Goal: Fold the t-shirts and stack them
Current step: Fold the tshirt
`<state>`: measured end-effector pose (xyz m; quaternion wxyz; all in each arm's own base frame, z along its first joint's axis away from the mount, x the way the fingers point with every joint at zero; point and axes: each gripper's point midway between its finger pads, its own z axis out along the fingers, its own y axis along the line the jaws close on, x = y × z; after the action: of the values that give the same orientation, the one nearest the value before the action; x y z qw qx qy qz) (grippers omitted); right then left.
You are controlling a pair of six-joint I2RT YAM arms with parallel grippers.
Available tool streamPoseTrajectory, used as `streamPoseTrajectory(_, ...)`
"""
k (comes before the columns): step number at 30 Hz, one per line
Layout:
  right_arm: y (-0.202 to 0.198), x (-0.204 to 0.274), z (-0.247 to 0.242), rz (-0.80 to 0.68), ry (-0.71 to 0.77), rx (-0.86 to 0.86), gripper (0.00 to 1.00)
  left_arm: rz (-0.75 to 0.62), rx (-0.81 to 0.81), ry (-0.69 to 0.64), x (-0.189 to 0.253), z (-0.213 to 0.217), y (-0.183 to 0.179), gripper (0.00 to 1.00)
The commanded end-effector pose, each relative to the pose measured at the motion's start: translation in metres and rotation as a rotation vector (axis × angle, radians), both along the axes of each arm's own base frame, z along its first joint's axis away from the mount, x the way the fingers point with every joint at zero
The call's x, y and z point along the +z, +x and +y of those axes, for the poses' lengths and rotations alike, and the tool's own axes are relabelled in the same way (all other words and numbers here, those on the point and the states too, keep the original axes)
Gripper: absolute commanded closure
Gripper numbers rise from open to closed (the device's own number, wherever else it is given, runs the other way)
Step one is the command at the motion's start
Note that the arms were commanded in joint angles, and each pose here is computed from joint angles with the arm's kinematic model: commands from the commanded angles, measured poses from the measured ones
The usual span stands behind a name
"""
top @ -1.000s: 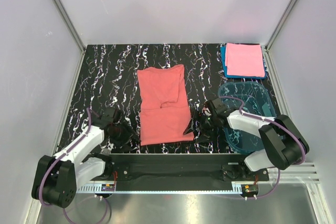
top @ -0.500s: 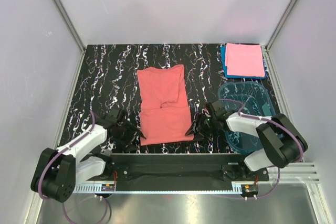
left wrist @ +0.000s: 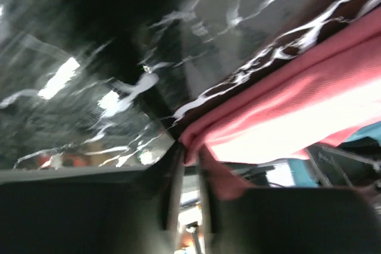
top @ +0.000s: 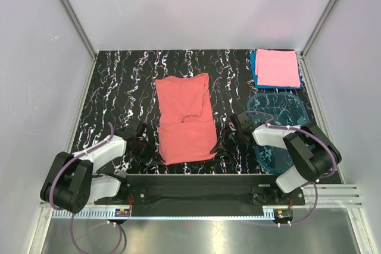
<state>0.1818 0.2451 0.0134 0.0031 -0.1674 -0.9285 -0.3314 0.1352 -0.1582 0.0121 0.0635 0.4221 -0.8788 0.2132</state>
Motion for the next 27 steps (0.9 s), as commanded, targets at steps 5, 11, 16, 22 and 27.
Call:
streamPoseTrajectory(5, -0.014, -0.041, -0.035, -0.01, -0.247, 0.047, 0.96, -0.156, -0.168, 0.247, -0.004, 0.033, 0.024, 1.0)
streamPoseTrajectory(11, -0.038, -0.007, -0.025, -0.045, -0.229, 0.135, 1.0, -0.199, -0.243, 0.256, 0.023, 0.034, -0.002, 1.0)
streamPoseTrajectory(16, -0.069, 0.018, -0.014, -0.057, -0.186, 0.166, 1.0, -0.215, -0.267, 0.219, 0.032, 0.038, -0.039, 1.0)
streamPoseTrajectory(22, -0.093, 0.045, -0.009, -0.064, -0.14, 0.139, 1.0, -0.256, -0.227, 0.147, 0.057, 0.038, -0.057, 1.0)
streamPoseTrajectory(27, -0.078, 0.073, -0.008, -0.136, -0.165, 0.131, 1.0, -0.286, -0.247, 0.156, 0.088, 0.033, -0.042, 1.0)
